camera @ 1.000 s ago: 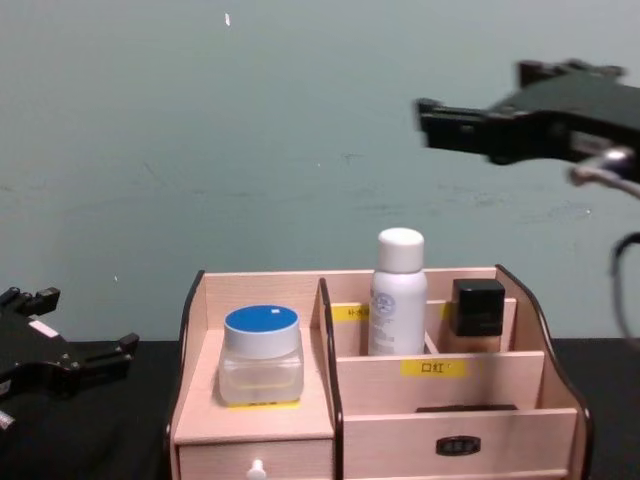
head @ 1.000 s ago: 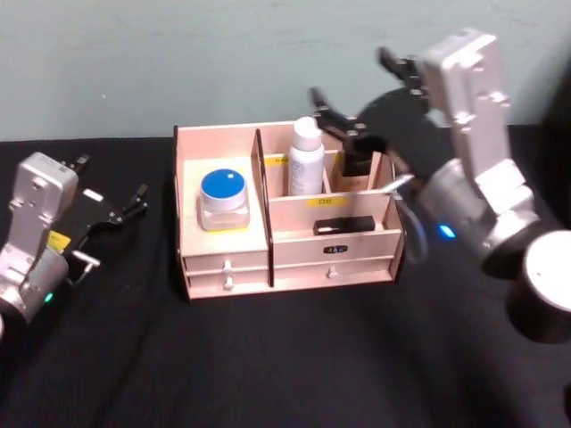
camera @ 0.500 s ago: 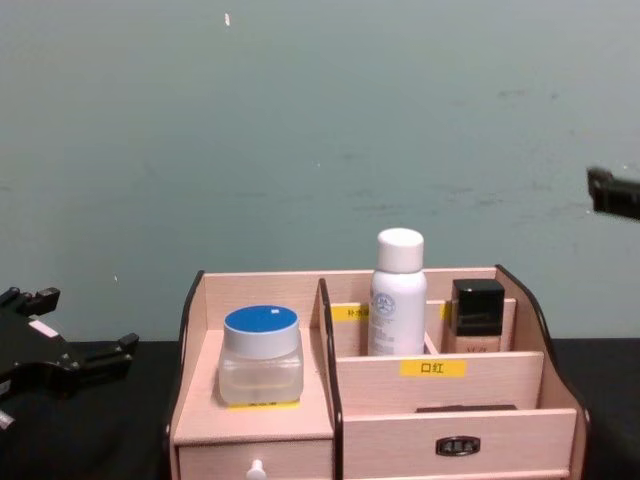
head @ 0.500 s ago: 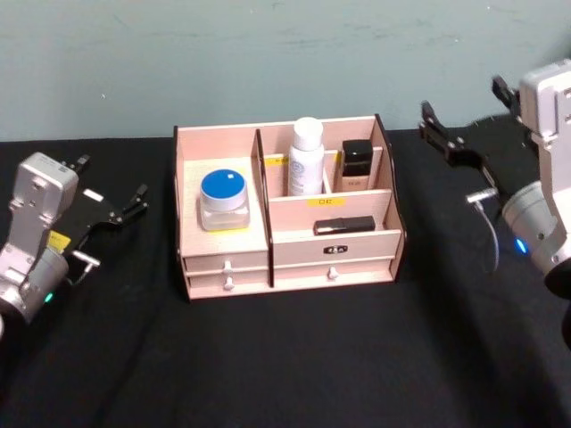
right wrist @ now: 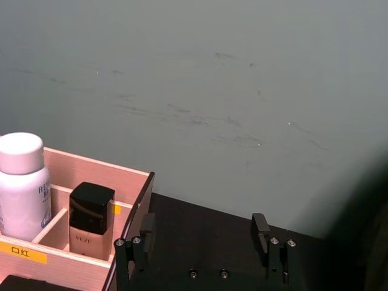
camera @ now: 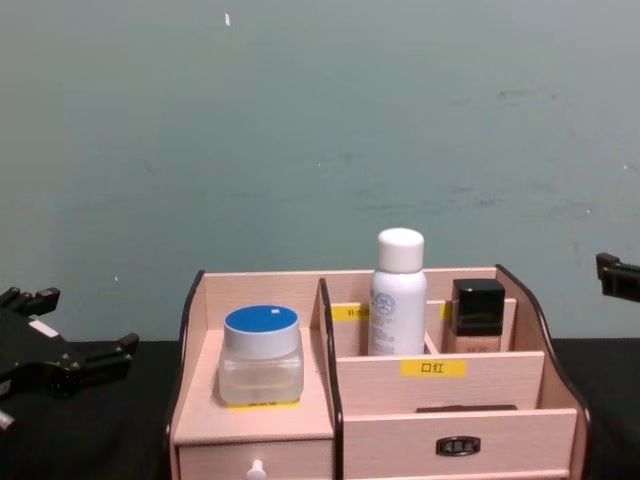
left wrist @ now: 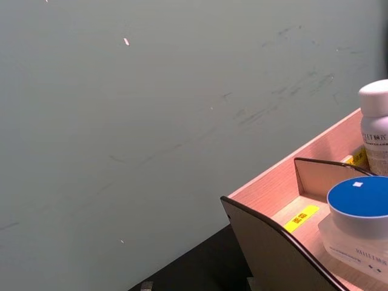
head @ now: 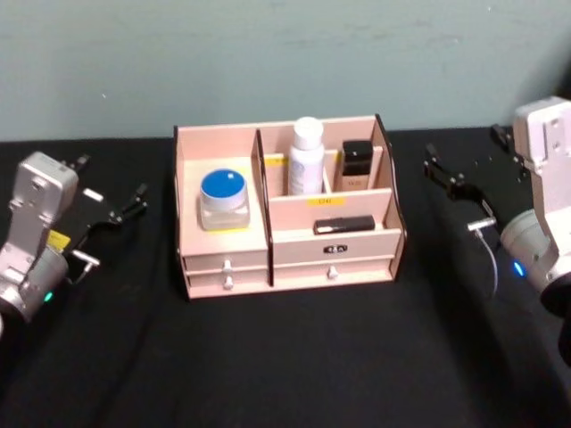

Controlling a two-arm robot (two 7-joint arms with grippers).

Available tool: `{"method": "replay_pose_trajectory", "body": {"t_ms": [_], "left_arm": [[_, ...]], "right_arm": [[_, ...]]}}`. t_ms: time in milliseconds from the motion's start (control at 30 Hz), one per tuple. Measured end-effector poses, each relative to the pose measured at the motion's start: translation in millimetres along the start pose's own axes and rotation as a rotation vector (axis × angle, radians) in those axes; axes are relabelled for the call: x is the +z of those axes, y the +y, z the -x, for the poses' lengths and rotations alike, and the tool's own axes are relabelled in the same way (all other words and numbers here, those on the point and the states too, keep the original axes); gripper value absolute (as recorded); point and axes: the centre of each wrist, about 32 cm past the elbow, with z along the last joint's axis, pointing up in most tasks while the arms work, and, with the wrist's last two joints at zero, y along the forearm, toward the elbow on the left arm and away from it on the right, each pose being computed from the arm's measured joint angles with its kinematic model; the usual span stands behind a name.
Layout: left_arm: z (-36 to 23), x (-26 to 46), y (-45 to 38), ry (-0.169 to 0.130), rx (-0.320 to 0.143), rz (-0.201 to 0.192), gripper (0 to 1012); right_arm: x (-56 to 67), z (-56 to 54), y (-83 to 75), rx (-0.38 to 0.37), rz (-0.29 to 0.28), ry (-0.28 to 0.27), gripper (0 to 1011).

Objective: Pick up the facial cleanser and watermelon frost from the table and place them into the tiered storage box.

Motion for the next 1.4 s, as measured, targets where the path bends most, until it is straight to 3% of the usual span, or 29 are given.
{"method": "replay_pose_trajectory", "body": {"t_ms": [1400], "left_arm": [[0.0, 0.0, 0.0, 0.0, 0.0, 0.0, 1001]], "right_arm": [[3.7, -0.4, -1.0, -0.006, -0.013, -0.006, 1002]]}}
